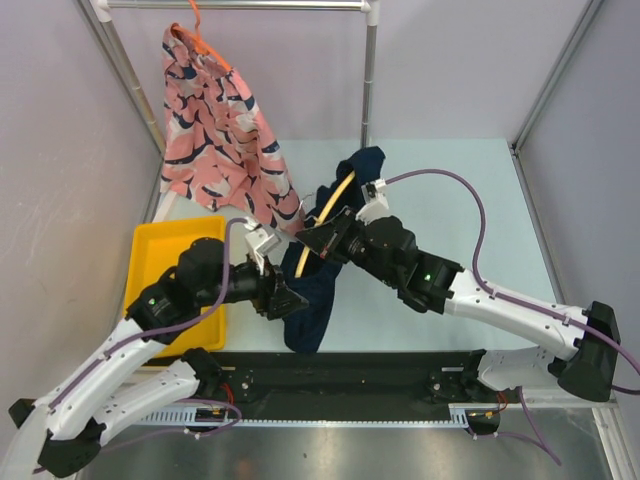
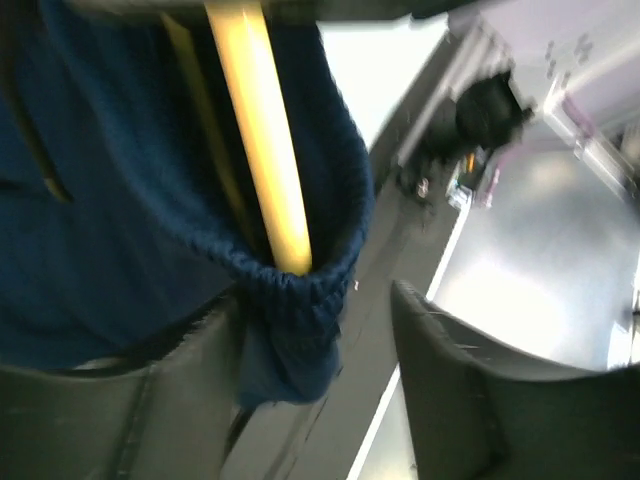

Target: Remove the shorts from the hanger

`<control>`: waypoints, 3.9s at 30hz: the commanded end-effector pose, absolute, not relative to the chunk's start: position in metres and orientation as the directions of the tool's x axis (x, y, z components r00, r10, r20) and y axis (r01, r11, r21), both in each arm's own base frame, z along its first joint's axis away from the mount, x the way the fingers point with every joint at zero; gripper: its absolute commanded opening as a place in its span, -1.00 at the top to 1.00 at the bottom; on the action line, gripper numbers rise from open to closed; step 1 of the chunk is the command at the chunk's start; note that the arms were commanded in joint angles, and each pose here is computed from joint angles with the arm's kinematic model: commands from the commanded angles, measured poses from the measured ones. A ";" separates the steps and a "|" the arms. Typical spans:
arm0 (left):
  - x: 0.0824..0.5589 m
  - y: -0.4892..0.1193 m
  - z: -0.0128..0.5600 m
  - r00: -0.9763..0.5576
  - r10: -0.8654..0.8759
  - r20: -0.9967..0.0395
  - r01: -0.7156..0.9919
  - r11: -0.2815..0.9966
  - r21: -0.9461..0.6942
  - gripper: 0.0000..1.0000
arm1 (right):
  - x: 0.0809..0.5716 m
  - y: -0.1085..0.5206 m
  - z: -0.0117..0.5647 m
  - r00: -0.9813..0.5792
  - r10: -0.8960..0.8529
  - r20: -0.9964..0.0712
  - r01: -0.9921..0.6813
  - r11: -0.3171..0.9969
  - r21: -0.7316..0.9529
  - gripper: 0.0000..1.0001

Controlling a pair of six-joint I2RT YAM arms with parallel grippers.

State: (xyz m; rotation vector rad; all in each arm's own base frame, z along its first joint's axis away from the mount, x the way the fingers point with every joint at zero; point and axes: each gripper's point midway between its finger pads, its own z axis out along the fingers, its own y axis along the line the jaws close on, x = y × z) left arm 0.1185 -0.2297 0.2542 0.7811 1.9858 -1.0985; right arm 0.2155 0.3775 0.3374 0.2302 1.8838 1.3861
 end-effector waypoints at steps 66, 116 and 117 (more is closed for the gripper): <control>0.111 -0.205 0.250 -0.653 -0.007 -0.757 0.628 0.555 -0.546 0.99 | 0.286 0.272 0.399 -0.290 0.902 -0.320 -0.108 0.301 0.947 1.00; 0.228 -0.272 0.207 -0.739 -0.166 -0.653 0.428 0.633 -0.646 0.99 | 0.127 0.345 0.397 -0.900 0.435 -0.027 0.017 0.097 0.995 1.00; 0.228 -0.270 0.202 -0.747 -0.167 -0.644 0.415 0.639 -0.648 1.00 | 0.128 0.338 0.396 -0.896 0.439 -0.074 -0.022 0.122 0.992 1.00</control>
